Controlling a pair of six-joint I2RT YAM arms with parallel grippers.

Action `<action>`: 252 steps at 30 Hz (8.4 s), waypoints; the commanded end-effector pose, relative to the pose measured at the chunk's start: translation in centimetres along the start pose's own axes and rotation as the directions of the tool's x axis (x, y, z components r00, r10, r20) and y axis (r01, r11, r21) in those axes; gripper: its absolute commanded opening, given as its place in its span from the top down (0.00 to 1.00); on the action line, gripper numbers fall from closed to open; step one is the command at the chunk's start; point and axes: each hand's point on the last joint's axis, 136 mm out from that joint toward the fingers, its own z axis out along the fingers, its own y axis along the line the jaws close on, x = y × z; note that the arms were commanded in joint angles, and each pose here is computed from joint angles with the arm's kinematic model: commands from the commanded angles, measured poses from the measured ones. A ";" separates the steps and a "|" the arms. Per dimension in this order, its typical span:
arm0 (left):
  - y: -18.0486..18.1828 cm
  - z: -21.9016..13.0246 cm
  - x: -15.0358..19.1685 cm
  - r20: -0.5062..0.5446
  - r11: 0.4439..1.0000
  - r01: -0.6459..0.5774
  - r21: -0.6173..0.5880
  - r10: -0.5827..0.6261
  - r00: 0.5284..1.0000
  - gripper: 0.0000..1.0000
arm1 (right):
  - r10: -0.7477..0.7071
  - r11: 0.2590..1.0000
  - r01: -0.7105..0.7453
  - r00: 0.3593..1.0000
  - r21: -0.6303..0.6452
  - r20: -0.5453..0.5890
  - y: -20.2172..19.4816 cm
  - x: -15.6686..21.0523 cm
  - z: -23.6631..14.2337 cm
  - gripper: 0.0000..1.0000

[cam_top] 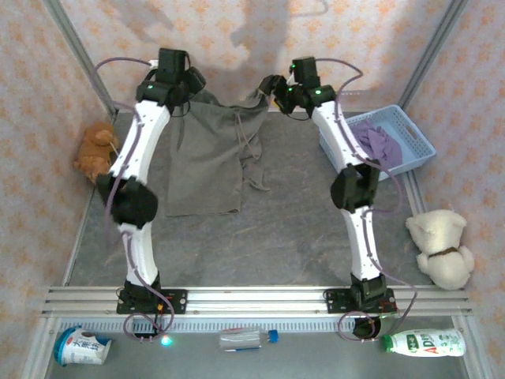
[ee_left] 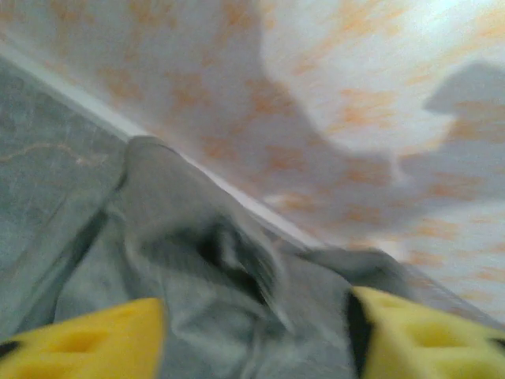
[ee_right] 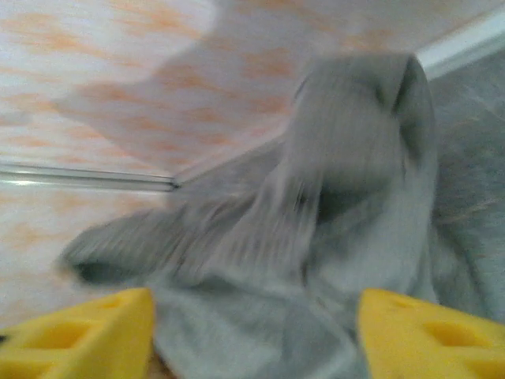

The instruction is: Fold and stack the mixed laundry pile

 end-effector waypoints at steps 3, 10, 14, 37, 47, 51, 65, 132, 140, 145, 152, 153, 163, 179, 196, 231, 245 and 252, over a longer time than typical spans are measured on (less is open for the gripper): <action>0.4 -2.4 1.6 -0.058 0.995 -0.078 -0.066 0.074 0.996 0.00 | -0.119 0.993 0.119 0.993 -0.013 0.004 3.9 0.5 -6.6 0.25; -0.1 -4.5 11.4 -0.180 0.993 -0.093 0.072 0.104 0.978 0.01 | -0.170 0.967 0.186 0.980 0.173 -0.101 -3.7 5.9 -8.4 0.25; 0.3 -4.8 20.4 -0.301 0.985 -0.143 0.101 0.167 0.939 0.06 | -0.164 0.944 0.211 0.967 0.256 -0.193 -8.1 9.7 -9.5 0.26; 4.3 -1.6 35.3 -0.469 0.856 -0.512 -0.078 0.421 0.776 1.00 | -0.021 0.910 0.055 0.996 0.412 -0.086 -18.5 11.0 -17.9 0.39; 23.1 -9.7 27.2 -0.370 0.886 -0.226 -0.404 0.067 0.927 0.47 | -0.016 0.956 0.061 0.988 0.288 -0.155 -16.4 11.7 -13.2 0.58; 21.6 -9.4 23.5 -0.310 0.898 -0.188 -0.398 0.061 0.949 0.06 | -0.062 0.964 0.115 0.974 0.239 -0.218 -14.1 13.1 -10.0 0.52; 19.8 -7.5 31.6 -0.476 0.908 -0.266 -0.324 0.086 0.875 0.05 | 0.003 0.990 0.027 0.978 0.140 -0.209 -13.8 9.7 4.3 0.29; 13.3 -0.6 33.7 -0.456 0.957 -0.258 -0.130 0.173 0.873 0.51 | 0.157 0.917 -0.106 0.982 0.385 -0.103 -20.6 6.4 -4.2 0.40; 11.8 -2.4 29.5 -0.415 0.941 -0.296 -0.165 0.206 0.886 1.00 | 0.117 0.926 -0.090 0.992 0.367 -0.053 -18.5 4.0 -5.7 1.00; 11.2 -6.0 24.8 -0.390 0.961 -0.235 -0.146 0.162 0.906 1.00 | 0.030 0.922 -0.011 0.999 0.387 -0.042 -15.8 4.0 -10.5 1.00; 13.8 -9.4 24.8 -0.438 0.971 -0.198 -0.131 0.123 0.891 1.00 | 0.052 0.887 0.021 0.988 0.462 -0.145 -18.4 10.9 -15.6 1.00; 14.5 -9.5 25.5 -0.454 0.972 -0.187 -0.139 0.105 0.885 1.00 | 0.077 0.886 0.011 0.982 0.464 -0.170 -19.0 12.4 -15.7 1.00; 20.2 -9.9 30.6 -0.507 0.966 -0.117 -0.230 -0.016 0.862 1.00 | 0.191 0.860 -0.044 0.951 0.508 -0.242 -23.4 19.0 -15.9 0.36; 21.2 -10.3 30.7 -0.471 0.951 -0.126 -0.282 -0.023 0.882 0.00 | 0.226 0.874 -0.153 0.968 0.461 -0.107 -20.4 15.7 -15.8 0.05; 20.4 -3.9 31.3 -0.369 0.935 -0.121 -0.334 -0.012 0.929 0.71 | 0.302 0.828 -0.223 0.951 0.515 -0.073 -24.4 16.1 -12.6 0.91; 11.0 -11.8 17.2 -0.251 0.997 -0.047 0.067 0.062 0.966 1.00 | 0.030 0.969 0.010 0.987 0.247 -0.156 -13.9 12.7 -17.7 1.00; 19.5 -13.2 24.1 -0.296 0.977 -0.115 -0.181 0.057 0.953 0.00 | 0.149 0.804 0.001 0.968 0.594 -0.203 -24.7 19.4 -20.4 0.37; 11.7 -6.4 20.8 -0.240 0.985 -0.164 -0.059 0.146 0.960 0.09 | -0.005 0.766 0.032 0.999 0.642 -0.043 -23.0 14.1 -22.3 0.38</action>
